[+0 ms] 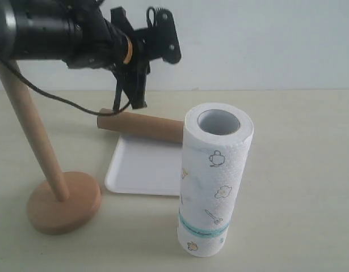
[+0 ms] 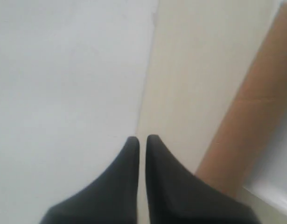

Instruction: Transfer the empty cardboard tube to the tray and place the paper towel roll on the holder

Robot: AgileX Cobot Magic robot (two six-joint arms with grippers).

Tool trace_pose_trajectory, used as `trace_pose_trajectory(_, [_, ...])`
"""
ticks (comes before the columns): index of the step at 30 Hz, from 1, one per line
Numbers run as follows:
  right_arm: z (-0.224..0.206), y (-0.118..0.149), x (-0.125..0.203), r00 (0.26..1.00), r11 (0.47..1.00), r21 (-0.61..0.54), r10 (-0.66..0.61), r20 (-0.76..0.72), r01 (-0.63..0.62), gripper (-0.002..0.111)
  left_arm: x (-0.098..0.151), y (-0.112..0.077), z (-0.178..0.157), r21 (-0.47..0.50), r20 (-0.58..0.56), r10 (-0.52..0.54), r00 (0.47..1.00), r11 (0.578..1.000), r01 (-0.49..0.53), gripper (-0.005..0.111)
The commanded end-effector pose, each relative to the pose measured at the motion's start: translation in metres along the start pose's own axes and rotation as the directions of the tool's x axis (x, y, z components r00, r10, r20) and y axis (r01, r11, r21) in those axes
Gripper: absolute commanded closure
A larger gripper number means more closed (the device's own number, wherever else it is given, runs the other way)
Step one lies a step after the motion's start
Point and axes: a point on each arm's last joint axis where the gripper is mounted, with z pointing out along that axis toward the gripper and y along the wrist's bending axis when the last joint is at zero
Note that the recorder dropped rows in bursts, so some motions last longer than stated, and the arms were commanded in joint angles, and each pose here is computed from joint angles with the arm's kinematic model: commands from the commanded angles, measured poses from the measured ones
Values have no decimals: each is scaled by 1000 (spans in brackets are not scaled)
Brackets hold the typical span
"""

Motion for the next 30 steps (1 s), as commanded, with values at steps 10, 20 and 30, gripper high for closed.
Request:
trace_pose_trajectory(10, [-1, 0, -2, 1000, 1000, 3, -4, 19, 4, 106, -20, 97, -175, -264, 265, -247, 932, 911, 316, 103])
trace_pose_trajectory(20, [-1, 0, -2, 1000, 1000, 3, -4, 19, 4, 106, 19, 122, -268, -310, 345, -453, 822, 772, 555, 103])
trace_pose_trajectory(30, [-1, 0, -2, 1000, 1000, 3, -4, 19, 4, 106, 98, 88, -372, -195, 527, -656, 540, 526, 828, 103])
